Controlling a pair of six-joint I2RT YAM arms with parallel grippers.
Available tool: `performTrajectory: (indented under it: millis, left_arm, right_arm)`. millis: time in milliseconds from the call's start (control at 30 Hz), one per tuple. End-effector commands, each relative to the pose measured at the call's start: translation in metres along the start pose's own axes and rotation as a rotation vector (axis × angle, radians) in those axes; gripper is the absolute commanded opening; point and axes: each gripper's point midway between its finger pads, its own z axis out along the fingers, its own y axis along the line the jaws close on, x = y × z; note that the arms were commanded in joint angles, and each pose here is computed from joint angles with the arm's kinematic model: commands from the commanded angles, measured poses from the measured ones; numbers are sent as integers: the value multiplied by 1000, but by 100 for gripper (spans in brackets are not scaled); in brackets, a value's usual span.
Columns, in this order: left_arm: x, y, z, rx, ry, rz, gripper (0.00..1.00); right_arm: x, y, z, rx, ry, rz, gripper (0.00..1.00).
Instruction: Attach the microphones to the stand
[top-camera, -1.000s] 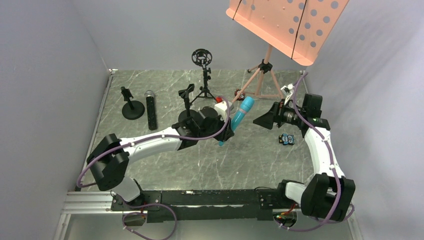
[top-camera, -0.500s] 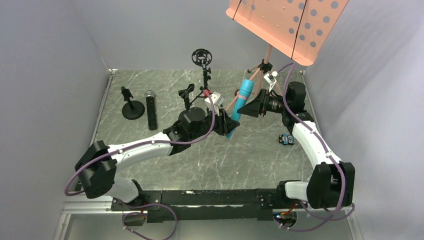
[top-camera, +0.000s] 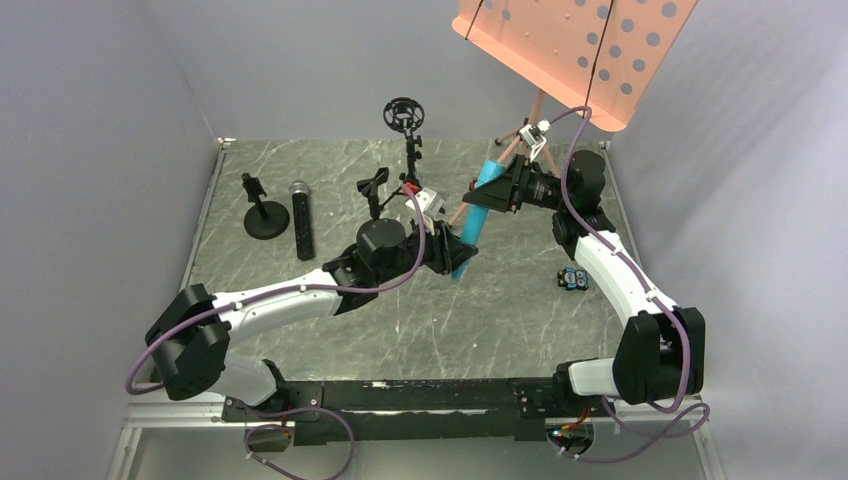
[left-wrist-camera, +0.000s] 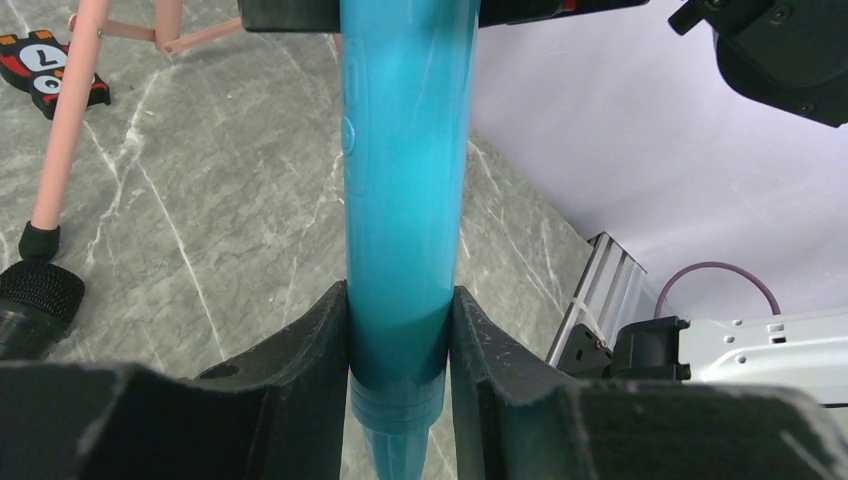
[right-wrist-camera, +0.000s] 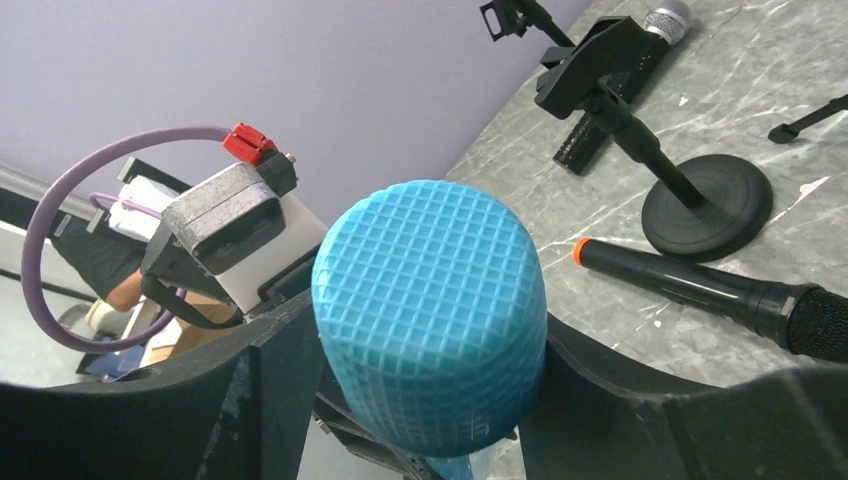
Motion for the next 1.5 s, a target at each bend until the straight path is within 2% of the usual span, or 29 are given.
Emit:
performTrajectory:
  millis: [0, 233, 367, 467, 567, 733, 800, 867, 900, 967, 1000, 1133, 1367, 1467]
  left_arm:
    - [-32, -20, -10, 57, -87, 17, 0]
    - [-34, -18, -16, 52, -93, 23, 0]
    - [-35, -18, -18, 53, -91, 28, 0]
    - [-32, -17, -18, 55, -79, 27, 0]
    - [-29, -15, -17, 55, -67, 23, 0]
    - [-30, -13, -18, 51, -61, 17, 6]
    - [-31, -13, -21, 66, -45, 16, 27]
    - [-35, -12, -30, 77, -34, 16, 58]
    - [-37, -11, -36, 82, -27, 21, 69]
    - [-40, -3, -50, 74, -6, 31, 87]
    - [-41, 1, -59, 70, 7, 38, 92]
    - [-41, 30, -99, 1, 79, 62, 99]
    - [-64, 104, -172, -245, 101, 115, 99]
    - [-73, 142, -186, -377, 134, 215, 99]
  right_arm:
    - [-10, 20, 6, -40, -8, -62, 66]
    - [-3, 18, 5, -29, 20, -83, 70]
    - [-2, 21, 4, -38, 21, -100, 65]
    - [-4, 27, 4, -61, 19, -114, 53]
    - [-4, 33, 5, -91, 26, -112, 31]
    - [2, 38, 9, -118, 54, -120, 10]
    - [-1, 39, 10, -116, 58, -154, 6]
    - [-6, 35, 12, -92, 75, -184, 4]
    - [-9, 35, 14, -79, 86, -210, 4]
    - [-16, 33, 18, -52, 97, -291, 3]
    - [-19, 32, 20, -42, 104, -330, 3]
    - [-24, 31, 34, -32, 135, -419, 2]
    - [-36, 19, 69, 32, 175, -615, 3]
    - [-48, 15, 85, 42, 177, -679, 3]
